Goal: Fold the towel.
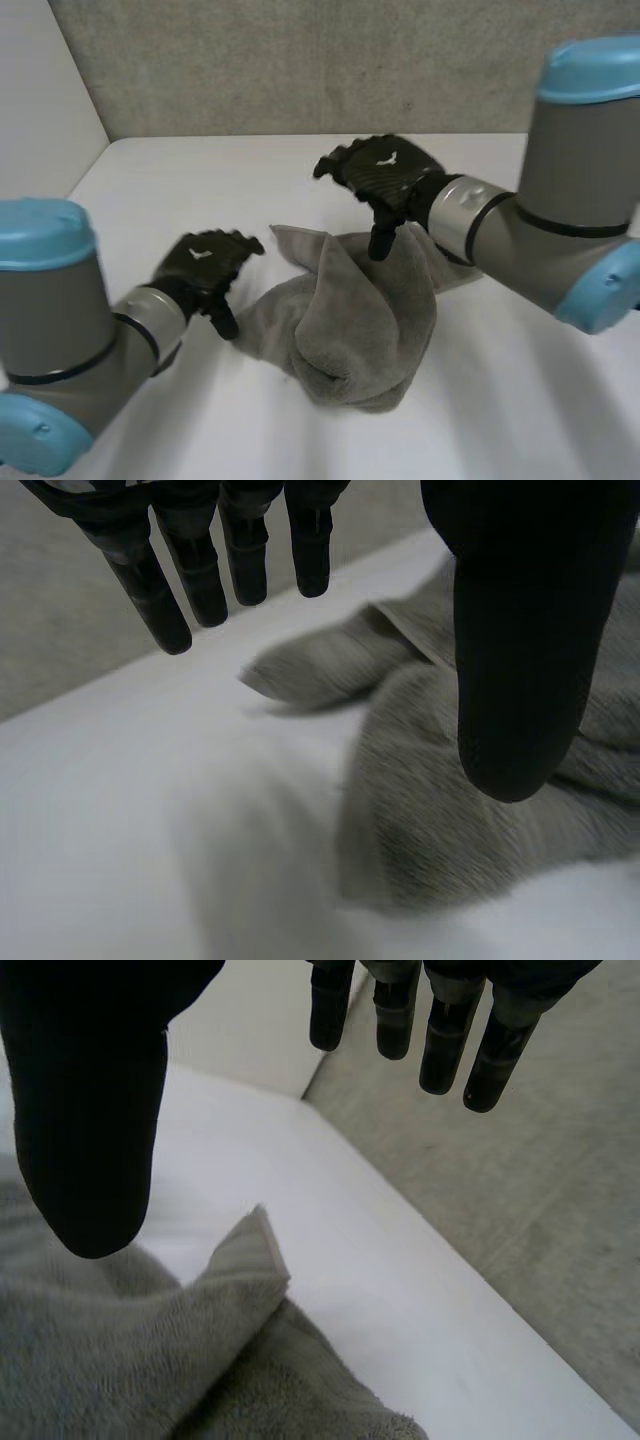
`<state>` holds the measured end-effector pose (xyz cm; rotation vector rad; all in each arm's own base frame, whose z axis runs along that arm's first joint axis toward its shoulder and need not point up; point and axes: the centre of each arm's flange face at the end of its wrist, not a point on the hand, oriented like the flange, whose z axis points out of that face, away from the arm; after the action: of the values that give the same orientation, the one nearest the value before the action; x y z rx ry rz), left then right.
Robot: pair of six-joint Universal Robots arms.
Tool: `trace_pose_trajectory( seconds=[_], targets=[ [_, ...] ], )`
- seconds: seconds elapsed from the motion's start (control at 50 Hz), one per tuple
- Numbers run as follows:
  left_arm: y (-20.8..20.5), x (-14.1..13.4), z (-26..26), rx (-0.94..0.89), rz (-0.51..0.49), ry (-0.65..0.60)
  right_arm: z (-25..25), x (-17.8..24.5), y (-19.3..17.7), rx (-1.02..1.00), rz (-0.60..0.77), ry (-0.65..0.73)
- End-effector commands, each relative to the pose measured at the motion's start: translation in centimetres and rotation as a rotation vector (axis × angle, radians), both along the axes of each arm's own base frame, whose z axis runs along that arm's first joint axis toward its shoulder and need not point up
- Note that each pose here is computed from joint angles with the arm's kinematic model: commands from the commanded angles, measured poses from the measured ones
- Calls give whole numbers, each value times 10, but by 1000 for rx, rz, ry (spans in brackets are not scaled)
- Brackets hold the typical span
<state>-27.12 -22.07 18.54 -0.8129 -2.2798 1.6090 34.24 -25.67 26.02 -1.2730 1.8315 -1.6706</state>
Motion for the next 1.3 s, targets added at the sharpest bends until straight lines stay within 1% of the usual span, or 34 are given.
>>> trace_pose_trajectory(
  seconds=[0.02,0.1,0.16,0.28,0.38,0.56,0.66,0.7,0.72,0.76,0.78,0.8,0.82,0.86,0.88,0.92,0.94,0.96,0.98,1.0,1.02,1.06,1.1,1.14,1.16,1.2,1.22,1.24,1.26,1.3],
  targets=[
    [0,-16,-24,26,-50,-47,-38,16,-3,-59,97,144],
    [-2,-22,-36,28,-63,-52,-60,22,-6,-79,139,209],
    [-3,-25,-41,32,-66,-55,-72,25,-8,-79,159,230],
    [-3,-27,-46,37,-71,-58,-90,30,-13,-77,172,253],
    [-4,-27,-56,52,-72,-66,-110,35,-20,-101,180,304],
    [-7,-29,-58,50,-71,-65,-116,36,-24,-126,175,322],
    [-12,-32,-54,19,-70,-47,-114,38,-31,-171,143,311],
    [-17,-35,-47,-23,-67,-27,-107,41,-40,-221,100,296],
    [-17,-35,-47,-23,-67,-27,-107,41,-40,-221,100,296],
    [-28,-41,-29,-88,-62,10,-85,42,-55,-305,17,266],
    [-28,-41,-29,-88,-62,10,-85,42,-55,-306,16,265],
    [-36,-44,-13,-133,-54,36,-66,43,-65,-372,-48,231],
    [-36,-44,-13,-133,-54,36,-66,43,-65,-373,-49,231],
    [-52,-47,31,-256,-31,104,-12,38,-85,-512,-202,102],
    [-52,-47,31,-256,-31,104,-12,38,-85,-513,-203,101],
    [-67,-43,80,-390,32,170,49,22,-94,-614,-328,-98],
    [-67,-43,80,-390,33,170,49,22,-94,-615,-328,-99],
    [-75,-37,103,-451,75,197,72,9,-97,-643,-372,-181],
    [-81,-30,122,-500,116,220,88,0,-95,-658,-392,-233],
    [-81,-30,122,-501,117,221,88,0,-95,-658,-392,-233],
    [-84,-23,137,-536,146,237,98,-10,-93,-660,-405,-257],
    [-83,-19,145,-553,159,245,101,-15,-88,-652,-404,-257],
    [-81,-17,147,-554,161,247,99,-18,-82,-634,-396,-238],
    [-74,-14,133,-510,156,219,72,-24,-70,-528,-372,-140],
    [-74,-14,133,-510,156,219,71,-24,-70,-527,-372,-139],
    [-63,-10,100,-421,145,160,29,-35,-57,-364,-338,17],
    [-63,-10,100,-421,145,160,28,-35,-57,-363,-338,18],
    [-57,-7,81,-370,144,130,6,-41,-49,-277,-321,102],
    [-57,-7,81,-369,144,130,6,-41,-49,-276,-321,103],
    [-43,0,46,-266,140,67,-33,-55,-28,-105,-292,261]
  ],
)
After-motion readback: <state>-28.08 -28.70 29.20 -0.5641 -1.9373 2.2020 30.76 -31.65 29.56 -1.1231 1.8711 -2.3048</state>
